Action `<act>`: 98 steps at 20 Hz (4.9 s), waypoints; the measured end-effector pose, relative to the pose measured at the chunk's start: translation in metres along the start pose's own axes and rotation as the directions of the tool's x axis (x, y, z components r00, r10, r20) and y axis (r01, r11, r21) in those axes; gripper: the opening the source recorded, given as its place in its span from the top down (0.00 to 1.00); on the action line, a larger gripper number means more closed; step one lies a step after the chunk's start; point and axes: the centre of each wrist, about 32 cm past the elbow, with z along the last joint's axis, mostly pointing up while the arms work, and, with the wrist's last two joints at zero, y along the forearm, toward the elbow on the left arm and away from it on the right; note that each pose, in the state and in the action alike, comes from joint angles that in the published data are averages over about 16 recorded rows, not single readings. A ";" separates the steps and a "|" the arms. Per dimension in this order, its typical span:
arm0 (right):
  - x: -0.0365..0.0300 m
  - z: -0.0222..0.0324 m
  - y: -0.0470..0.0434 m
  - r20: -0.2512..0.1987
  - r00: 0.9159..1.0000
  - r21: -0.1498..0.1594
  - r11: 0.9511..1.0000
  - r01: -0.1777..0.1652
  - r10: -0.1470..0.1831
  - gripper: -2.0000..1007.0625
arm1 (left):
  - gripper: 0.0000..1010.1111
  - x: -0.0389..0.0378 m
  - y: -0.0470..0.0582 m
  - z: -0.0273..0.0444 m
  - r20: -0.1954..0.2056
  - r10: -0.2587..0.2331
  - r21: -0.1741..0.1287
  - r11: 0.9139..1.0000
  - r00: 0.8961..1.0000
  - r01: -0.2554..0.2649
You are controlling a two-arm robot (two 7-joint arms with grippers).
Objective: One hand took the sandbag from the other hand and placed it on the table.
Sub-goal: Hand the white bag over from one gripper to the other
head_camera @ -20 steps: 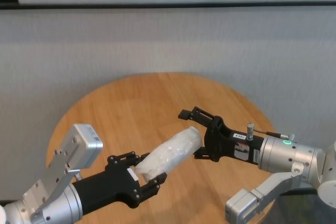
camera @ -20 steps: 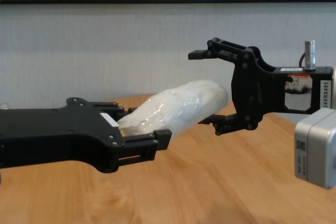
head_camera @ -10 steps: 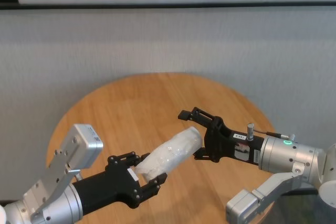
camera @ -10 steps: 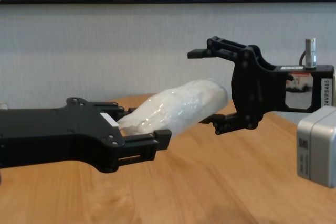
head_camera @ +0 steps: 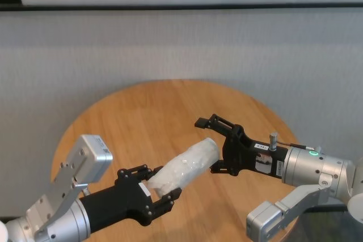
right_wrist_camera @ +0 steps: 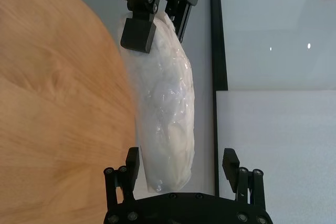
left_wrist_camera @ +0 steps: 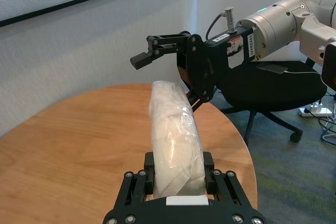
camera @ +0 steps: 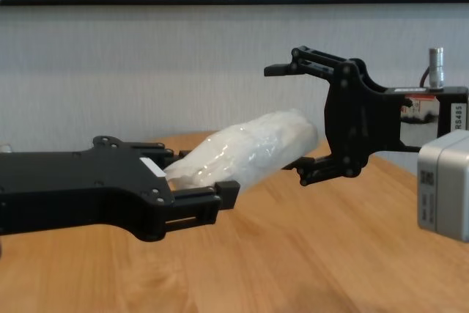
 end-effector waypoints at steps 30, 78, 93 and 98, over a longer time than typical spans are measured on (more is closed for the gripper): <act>-0.0007 0.0022 -0.0025 0.070 0.998 0.006 1.000 -0.009 0.009 0.01 | 0.45 0.0000 0.000 0.0000 0.000 0.000 0.000 1.000 1.000 0.000; -0.0082 0.0053 -0.0060 0.068 0.998 -0.003 1.000 -0.006 0.006 0.01 | 0.45 0.0000 0.000 0.0000 0.000 0.000 0.000 1.000 1.000 0.000; -0.0082 0.0053 -0.0059 0.069 0.998 -0.002 1.000 -0.006 0.006 0.03 | 0.45 0.0000 0.000 0.0000 0.000 0.000 0.000 1.000 1.000 0.000; -0.0082 0.0053 -0.0059 0.069 0.998 -0.002 1.000 -0.006 0.006 0.09 | 0.45 0.0000 0.000 0.0000 0.000 0.000 0.000 1.000 1.000 0.000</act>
